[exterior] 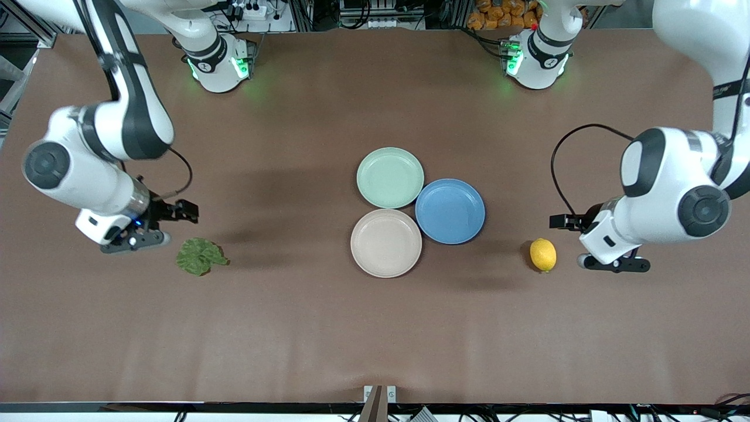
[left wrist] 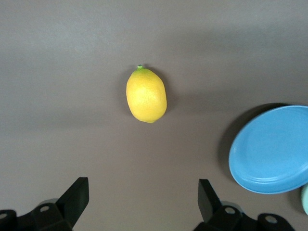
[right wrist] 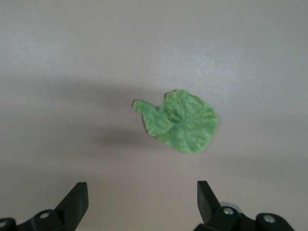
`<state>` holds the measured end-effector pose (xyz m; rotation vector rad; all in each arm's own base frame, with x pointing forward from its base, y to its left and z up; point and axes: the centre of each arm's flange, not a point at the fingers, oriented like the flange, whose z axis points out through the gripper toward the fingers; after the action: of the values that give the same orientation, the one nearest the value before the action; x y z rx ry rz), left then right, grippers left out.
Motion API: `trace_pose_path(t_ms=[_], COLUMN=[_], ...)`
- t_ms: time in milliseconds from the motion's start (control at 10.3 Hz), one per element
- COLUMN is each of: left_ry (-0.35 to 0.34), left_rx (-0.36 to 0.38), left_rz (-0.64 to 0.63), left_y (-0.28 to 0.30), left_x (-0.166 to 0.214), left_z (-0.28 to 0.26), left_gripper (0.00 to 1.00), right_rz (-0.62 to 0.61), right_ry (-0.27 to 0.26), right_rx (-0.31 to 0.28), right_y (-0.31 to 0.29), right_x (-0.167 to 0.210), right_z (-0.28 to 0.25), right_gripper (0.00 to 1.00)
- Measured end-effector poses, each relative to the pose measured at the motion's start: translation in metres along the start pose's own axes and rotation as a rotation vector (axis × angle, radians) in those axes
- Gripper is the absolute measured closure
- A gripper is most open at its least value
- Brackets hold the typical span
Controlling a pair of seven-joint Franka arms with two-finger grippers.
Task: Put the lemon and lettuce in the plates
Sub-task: 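Reach the right gripper to the lettuce while the left gripper reaches the lemon, then close the right gripper on the lettuce while the left gripper grasps the lemon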
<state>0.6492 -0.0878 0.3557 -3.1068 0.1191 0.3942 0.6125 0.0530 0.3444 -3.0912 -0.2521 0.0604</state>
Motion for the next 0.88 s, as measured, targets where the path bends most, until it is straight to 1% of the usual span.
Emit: trace_pose_path(t_ms=[97, 292, 389, 584, 779, 876], left_ry=[-0.018, -0.044, -0.047, -0.046, -0.047, -0.048], left_rx=[0.018, 0.045, 0.066, 0.078, 0.076, 0.075], left_rz=[0.008, 0.027, 0.035, 0.037, 0.037, 0.039], left_y=[0.000, 0.004, 0.002, -0.002, -0.003, -0.002], left_x=[0.009, 0.021, 0.025, 0.031, 0.035, 0.037], left_z=[0.025, 0.061, 0.072, 0.086, 0.098, 0.105], left_gripper=[0.00, 0.00, 0.00, 0.00, 0.00, 0.00], right_rz=[0.014, 0.040, 0.055, 0.066, 0.065, 0.066], right_ry=[0.012, 0.040, 0.053, 0.071, 0.101, 0.098], right_rx=[0.010, 0.003, -0.004, -0.015, -0.024, -0.025], right_y=[0.003, 0.017, 0.026, 0.034, 0.034, 0.034], right_x=[0.006, 0.016, 0.019, 0.021, 0.019, 0.015], right_z=[0.020, 0.061, 0.084, 0.130, 0.157, 0.164], right_gripper=[0.00, 0.00, 0.00, 0.00, 0.00, 0.00])
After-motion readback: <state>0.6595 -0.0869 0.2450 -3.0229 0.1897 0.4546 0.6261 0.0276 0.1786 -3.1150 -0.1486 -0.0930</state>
